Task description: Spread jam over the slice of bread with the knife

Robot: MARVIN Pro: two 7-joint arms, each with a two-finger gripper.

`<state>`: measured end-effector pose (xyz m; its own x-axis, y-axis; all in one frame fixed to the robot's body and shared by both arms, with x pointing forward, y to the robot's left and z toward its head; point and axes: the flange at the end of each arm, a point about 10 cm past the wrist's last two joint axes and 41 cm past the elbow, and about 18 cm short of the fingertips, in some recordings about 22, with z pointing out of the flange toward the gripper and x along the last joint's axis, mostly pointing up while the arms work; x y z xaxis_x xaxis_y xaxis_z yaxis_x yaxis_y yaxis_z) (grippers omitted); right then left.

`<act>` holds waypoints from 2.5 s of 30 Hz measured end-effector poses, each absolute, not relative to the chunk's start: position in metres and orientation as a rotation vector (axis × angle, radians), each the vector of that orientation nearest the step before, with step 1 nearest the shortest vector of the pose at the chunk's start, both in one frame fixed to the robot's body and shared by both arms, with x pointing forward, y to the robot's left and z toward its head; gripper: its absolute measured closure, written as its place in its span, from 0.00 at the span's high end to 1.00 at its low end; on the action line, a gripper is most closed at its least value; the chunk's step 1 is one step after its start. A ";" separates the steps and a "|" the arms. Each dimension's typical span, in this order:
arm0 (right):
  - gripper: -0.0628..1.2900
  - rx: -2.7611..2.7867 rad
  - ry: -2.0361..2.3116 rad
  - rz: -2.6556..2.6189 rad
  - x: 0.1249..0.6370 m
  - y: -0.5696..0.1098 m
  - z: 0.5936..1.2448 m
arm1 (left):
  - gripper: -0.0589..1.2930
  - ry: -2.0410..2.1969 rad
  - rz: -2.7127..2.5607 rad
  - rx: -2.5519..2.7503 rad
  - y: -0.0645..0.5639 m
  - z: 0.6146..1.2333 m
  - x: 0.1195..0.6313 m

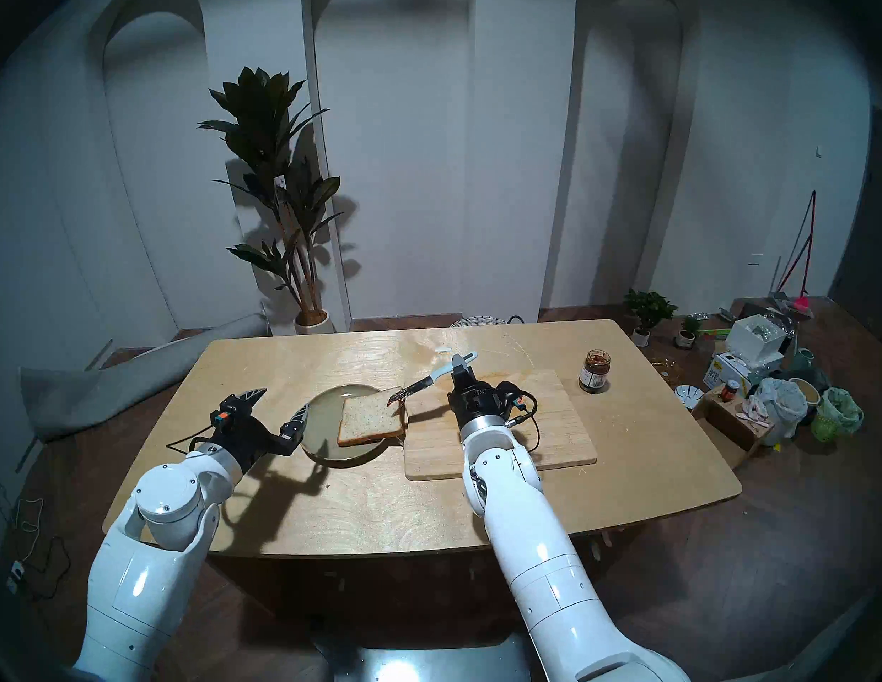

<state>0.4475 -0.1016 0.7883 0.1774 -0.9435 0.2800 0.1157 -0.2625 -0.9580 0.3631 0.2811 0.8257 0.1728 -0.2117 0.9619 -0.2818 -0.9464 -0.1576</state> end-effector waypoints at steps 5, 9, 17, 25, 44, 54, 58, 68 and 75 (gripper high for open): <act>0.02 -1.421 0.946 -1.189 0.443 -0.094 0.788 | 0.96 -0.466 1.797 2.380 0.287 0.827 0.368; 0.02 -1.409 1.000 -1.119 0.440 -0.089 0.793 | 0.96 -0.427 1.707 2.388 0.295 0.829 0.372; 0.02 -1.390 1.100 -0.993 0.435 -0.081 0.808 | 0.96 -0.376 1.449 2.405 0.309 0.823 0.376; 0.02 -1.396 1.191 -0.951 0.432 -0.083 0.819 | 0.96 -0.234 1.234 2.380 0.325 0.818 0.385; 0.02 -1.422 1.135 -1.106 0.427 -0.083 0.828 | 0.96 0.094 1.018 2.369 0.345 0.796 0.420; 0.02 -1.433 1.124 -1.153 0.427 -0.083 0.820 | 0.96 0.118 0.958 2.380 0.340 0.791 0.441; 0.02 -1.433 1.120 -1.167 0.428 -0.083 0.818 | 0.96 0.097 0.928 2.389 0.340 0.793 0.450; 0.02 -1.432 1.103 -1.190 0.432 -0.082 0.812 | 0.96 0.030 0.884 2.419 0.339 0.799 0.456; 0.02 -1.430 1.095 -1.197 0.434 -0.081 0.809 | 0.96 -0.013 0.857 2.445 0.333 0.803 0.453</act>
